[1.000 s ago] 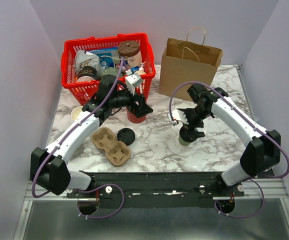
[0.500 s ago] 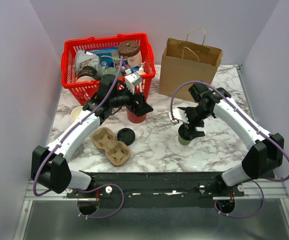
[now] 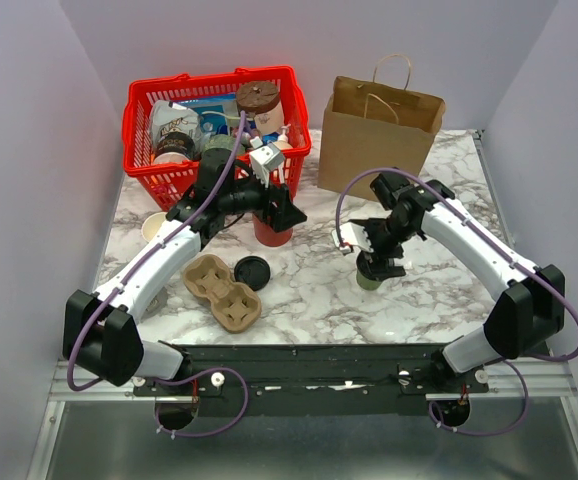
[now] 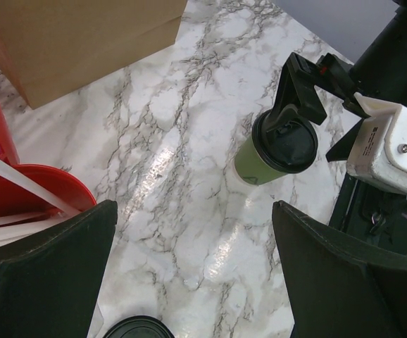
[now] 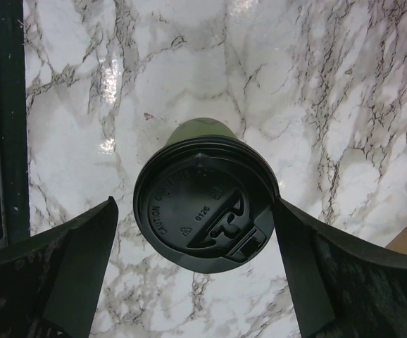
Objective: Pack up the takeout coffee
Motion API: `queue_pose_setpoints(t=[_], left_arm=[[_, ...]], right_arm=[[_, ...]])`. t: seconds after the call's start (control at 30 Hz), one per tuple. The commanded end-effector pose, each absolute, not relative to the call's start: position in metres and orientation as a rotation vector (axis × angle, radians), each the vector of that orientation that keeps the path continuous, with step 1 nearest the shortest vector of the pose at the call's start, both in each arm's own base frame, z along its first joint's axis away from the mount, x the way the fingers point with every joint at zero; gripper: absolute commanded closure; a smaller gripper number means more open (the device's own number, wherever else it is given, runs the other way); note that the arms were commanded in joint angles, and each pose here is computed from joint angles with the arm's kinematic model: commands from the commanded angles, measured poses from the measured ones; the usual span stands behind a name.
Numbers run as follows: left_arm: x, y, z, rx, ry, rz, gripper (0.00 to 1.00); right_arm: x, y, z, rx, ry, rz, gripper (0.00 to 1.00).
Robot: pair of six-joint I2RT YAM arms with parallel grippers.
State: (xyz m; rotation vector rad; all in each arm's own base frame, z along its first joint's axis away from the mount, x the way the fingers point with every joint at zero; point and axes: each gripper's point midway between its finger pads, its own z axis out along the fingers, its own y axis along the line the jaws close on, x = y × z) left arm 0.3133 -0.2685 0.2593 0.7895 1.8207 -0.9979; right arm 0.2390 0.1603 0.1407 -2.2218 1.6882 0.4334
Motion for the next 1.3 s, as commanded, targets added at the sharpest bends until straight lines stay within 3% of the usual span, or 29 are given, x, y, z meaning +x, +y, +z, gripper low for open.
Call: queue_pose_setpoints(t=[0.0, 1.27], left_arm=[[0.316, -0.267, 0.254, 0.77, 1.832, -1.008, 0.01], [0.313, -0.269, 0.25, 0.749, 1.839, -1.042, 0.01]], right_arm=[[0.243, 0.161, 0.136, -2.211, 1.683, 0.392, 0.0], [0.238, 0.152, 0.128, -2.203, 1.799, 0.393, 0.01]])
